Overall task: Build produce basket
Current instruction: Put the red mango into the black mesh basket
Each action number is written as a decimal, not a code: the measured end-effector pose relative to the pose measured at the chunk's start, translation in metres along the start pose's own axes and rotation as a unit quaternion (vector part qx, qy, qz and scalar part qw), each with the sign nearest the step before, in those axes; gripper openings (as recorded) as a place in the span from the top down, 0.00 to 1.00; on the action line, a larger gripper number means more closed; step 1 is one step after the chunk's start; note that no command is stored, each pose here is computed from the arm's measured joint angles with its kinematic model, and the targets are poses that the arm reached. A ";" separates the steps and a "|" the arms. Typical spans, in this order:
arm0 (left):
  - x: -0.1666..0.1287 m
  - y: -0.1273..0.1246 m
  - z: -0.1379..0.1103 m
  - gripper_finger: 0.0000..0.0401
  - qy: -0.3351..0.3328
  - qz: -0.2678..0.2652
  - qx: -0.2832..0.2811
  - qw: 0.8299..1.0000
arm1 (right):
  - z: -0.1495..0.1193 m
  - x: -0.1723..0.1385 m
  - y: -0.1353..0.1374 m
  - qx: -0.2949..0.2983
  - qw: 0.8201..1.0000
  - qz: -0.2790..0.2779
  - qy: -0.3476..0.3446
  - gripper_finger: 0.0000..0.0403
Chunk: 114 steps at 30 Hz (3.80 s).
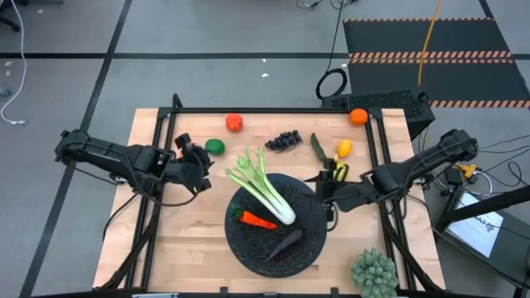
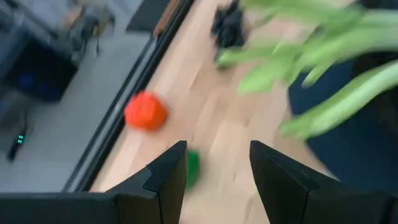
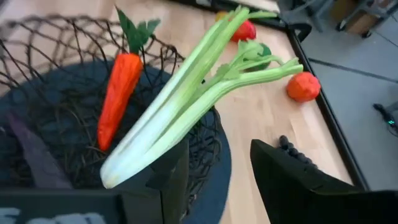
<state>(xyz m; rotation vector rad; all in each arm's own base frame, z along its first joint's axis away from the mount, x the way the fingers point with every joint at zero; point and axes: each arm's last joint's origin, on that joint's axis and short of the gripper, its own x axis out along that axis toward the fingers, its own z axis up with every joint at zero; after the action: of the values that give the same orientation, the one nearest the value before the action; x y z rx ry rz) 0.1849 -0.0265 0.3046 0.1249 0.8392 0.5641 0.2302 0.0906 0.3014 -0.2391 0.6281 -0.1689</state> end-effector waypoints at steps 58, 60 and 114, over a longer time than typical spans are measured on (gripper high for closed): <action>0.133 0.068 -0.113 0.36 0.307 0.116 -0.329 0.886 | -0.030 -0.006 -0.007 0.016 0.994 0.010 -0.107 0.59; 0.134 0.067 -0.111 0.38 0.301 0.112 -0.325 0.889 | -0.030 -0.006 -0.007 0.014 0.994 0.010 -0.107 0.59; -0.025 -0.014 0.032 0.39 -0.229 -0.255 -0.112 0.933 | -0.030 -0.006 -0.007 0.002 0.994 0.009 -0.107 0.59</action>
<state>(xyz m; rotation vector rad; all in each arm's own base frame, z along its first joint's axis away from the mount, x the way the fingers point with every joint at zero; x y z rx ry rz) 0.2011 -0.0482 0.3382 -0.1668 0.3211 0.1211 0.2066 0.0800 0.2834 -0.2439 0.4175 -0.1260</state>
